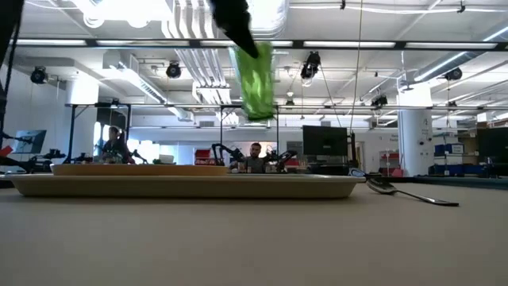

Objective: Pick and place plate/cup/fork/spoon on tray
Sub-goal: Move the green glass to the top left of the white serving gray

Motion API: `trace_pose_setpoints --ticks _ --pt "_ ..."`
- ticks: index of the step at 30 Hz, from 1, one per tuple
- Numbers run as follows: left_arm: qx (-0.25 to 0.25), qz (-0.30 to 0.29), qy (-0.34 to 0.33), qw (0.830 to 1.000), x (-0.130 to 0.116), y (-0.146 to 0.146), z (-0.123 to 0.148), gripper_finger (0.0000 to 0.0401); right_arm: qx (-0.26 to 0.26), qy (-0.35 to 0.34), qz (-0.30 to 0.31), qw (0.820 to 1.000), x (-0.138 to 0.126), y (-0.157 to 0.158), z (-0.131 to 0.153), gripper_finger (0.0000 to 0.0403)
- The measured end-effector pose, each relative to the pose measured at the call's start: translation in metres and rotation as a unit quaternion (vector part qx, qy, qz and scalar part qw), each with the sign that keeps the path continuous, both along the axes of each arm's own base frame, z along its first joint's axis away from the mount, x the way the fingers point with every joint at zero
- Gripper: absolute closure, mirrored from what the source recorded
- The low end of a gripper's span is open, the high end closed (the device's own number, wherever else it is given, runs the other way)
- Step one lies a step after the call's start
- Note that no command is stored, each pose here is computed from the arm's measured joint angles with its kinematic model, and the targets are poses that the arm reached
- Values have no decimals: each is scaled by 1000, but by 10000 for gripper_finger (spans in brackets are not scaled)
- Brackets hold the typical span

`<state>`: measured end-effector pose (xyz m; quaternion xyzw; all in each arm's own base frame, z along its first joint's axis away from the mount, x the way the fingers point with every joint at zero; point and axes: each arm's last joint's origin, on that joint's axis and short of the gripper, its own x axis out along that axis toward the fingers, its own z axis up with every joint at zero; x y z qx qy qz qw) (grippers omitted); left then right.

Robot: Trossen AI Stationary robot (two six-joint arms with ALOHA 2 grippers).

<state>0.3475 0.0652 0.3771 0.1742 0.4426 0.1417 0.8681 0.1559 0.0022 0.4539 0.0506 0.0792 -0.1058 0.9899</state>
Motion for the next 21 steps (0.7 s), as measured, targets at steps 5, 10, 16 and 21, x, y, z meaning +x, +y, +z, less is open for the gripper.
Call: trace_pose_setpoints --ticks 5,10,16,21 --pt "-87 130 -26 987 -59 10 29 401 -9 2 2 1000 0 0 0 394" --pt "-196 166 -93 962 -102 19 49 401 -12 3 2 1000 1 0 0 394" --pt "-223 252 -72 939 -136 34 39 401 -13 4 2 1000 1 0 0 394" --pt "-242 305 -32 921 -148 45 11 401 -15 5 3 1000 1 0 -1 394"
